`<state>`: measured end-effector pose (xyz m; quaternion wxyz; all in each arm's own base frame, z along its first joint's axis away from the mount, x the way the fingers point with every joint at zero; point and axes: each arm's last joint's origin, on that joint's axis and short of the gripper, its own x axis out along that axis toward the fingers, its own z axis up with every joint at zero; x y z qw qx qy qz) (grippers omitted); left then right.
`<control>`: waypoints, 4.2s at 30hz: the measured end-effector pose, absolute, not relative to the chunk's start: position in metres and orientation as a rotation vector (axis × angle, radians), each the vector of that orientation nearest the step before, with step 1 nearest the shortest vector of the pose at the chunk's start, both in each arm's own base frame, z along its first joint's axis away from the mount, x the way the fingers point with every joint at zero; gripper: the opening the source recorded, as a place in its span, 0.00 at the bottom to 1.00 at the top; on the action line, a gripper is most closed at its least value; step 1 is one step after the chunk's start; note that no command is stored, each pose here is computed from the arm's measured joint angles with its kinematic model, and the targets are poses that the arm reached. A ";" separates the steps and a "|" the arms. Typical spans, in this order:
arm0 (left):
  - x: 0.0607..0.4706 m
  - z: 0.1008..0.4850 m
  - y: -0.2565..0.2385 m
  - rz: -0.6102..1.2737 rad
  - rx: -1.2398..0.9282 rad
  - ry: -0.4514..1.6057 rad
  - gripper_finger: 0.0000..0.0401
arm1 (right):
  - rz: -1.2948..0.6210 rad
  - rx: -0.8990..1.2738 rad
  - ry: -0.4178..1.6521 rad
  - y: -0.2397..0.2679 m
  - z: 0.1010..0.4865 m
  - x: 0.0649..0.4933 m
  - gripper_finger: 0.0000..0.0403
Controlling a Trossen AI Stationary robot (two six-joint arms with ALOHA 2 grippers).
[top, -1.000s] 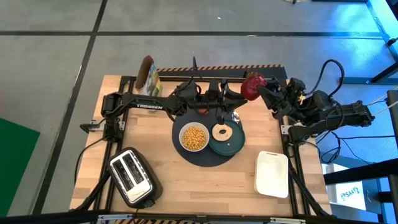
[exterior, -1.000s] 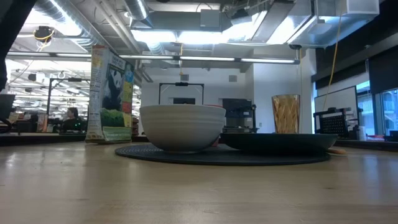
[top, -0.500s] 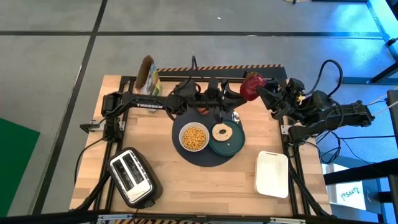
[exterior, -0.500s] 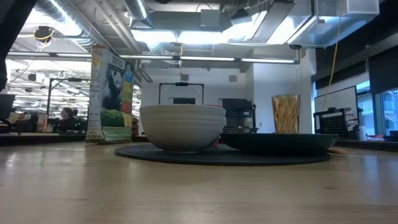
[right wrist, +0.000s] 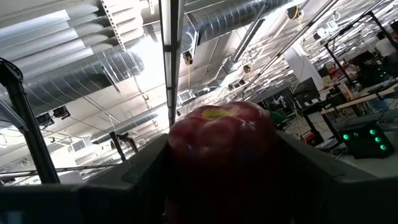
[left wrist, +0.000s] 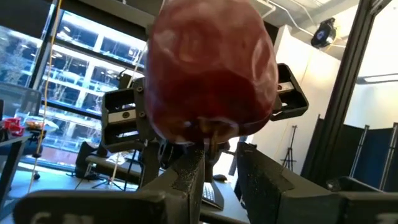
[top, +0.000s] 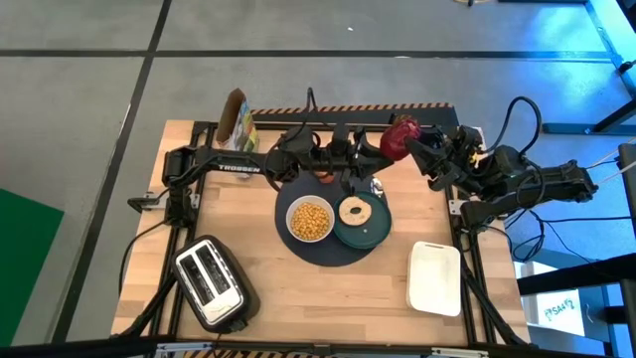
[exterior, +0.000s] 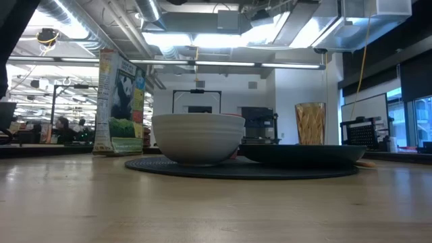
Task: Arrange a breakfast setting
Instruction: Put the apple on the plate, then return to Home Position
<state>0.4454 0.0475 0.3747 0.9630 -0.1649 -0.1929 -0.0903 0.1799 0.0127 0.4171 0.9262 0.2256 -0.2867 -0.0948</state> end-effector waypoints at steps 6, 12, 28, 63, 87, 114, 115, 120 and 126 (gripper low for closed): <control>0.445 0.375 0.048 -0.179 -0.332 -0.393 0.22 | -0.198 0.455 -0.584 0.013 0.416 0.181 0.58; 0.445 0.375 0.048 -0.161 -0.335 -0.397 0.19 | -0.198 0.455 -0.584 0.013 0.416 0.181 0.58; 0.443 0.373 0.055 -0.186 -0.343 -0.310 0.01 | -0.183 0.460 -0.521 0.013 0.413 0.180 0.62; 0.437 0.245 0.034 -0.100 -0.456 0.833 0.00 | -0.406 0.460 -0.260 0.003 0.394 0.136 0.92; 0.466 0.179 -0.017 -0.038 -0.319 0.890 0.05 | -0.365 0.532 -0.184 0.006 0.385 0.148 0.92; 0.397 0.310 0.091 0.286 -0.311 0.660 0.32 | -0.704 0.781 0.360 0.004 0.315 0.141 0.92; 0.393 0.311 0.104 0.322 -0.309 0.657 0.32 | -0.704 0.781 0.361 0.004 0.315 0.141 0.92; 0.375 0.299 0.159 0.447 -0.350 0.713 0.32 | -0.704 0.777 0.388 0.005 0.312 0.147 0.92; 0.370 0.286 0.177 0.467 -0.422 0.755 0.32 | -0.824 0.760 0.626 0.005 0.289 0.146 0.92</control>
